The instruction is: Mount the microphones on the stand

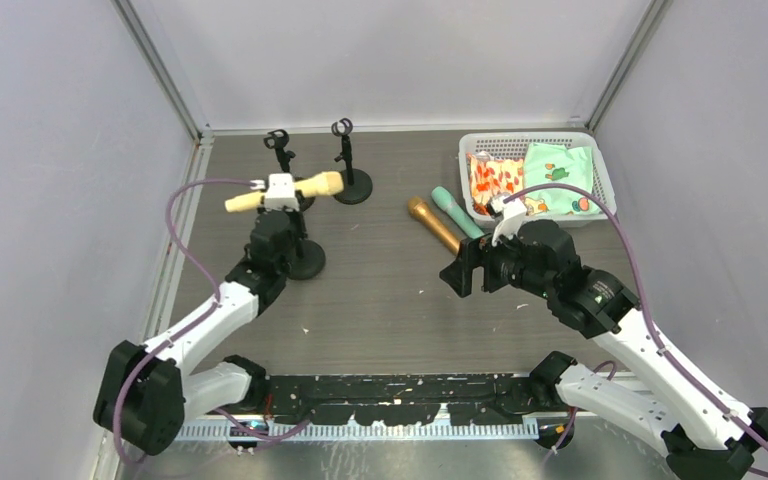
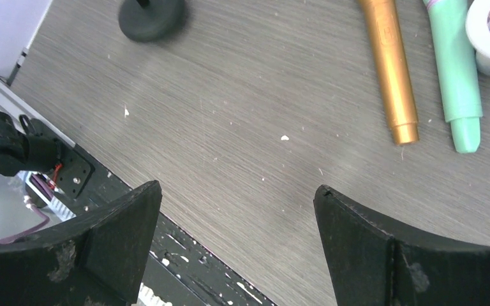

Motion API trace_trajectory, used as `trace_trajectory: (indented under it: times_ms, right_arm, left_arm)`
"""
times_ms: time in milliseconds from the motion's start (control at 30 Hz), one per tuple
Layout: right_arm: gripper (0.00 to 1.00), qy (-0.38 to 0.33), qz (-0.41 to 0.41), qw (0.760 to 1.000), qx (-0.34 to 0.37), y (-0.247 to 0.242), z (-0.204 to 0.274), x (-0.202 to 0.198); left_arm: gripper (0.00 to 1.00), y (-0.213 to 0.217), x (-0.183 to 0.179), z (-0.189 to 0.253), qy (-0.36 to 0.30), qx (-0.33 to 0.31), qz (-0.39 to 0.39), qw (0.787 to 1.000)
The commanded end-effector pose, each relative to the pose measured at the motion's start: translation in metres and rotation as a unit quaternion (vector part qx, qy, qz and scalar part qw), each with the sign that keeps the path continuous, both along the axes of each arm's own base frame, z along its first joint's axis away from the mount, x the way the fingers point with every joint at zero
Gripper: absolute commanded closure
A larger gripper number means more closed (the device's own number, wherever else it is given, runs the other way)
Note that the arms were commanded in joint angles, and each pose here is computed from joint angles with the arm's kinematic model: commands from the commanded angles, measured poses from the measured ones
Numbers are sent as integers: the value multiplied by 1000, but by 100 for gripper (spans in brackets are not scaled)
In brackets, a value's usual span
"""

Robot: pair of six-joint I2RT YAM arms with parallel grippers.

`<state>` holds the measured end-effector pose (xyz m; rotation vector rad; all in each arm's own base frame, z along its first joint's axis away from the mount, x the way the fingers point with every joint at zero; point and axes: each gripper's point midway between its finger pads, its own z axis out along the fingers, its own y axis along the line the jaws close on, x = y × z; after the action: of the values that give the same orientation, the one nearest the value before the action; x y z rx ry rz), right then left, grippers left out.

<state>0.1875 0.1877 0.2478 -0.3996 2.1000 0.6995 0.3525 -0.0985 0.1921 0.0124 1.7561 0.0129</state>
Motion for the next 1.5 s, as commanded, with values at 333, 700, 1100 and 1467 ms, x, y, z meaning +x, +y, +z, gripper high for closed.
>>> trace_trajectory:
  times_ms: [333, 700, 1100, 1467]
  right_arm:
    - [6, 4, -4, 1000, -19, -9, -17, -5]
    - [6, 9, 0, 999, -49, -12, -32, -3]
    - [6, 16, 10, 997, -73, -14, -40, -3]
    - [6, 16, 26, 996, -84, -7, -40, 3]
  left_arm:
    - [100, 150, 71, 66, -160, -133, 117, 971]
    - [100, 195, 116, 83, -192, -110, 92, 971]
    - [100, 210, 147, 89, -188, 3, 82, 979]
    - [80, 217, 149, 31, -135, 16, 93, 986]
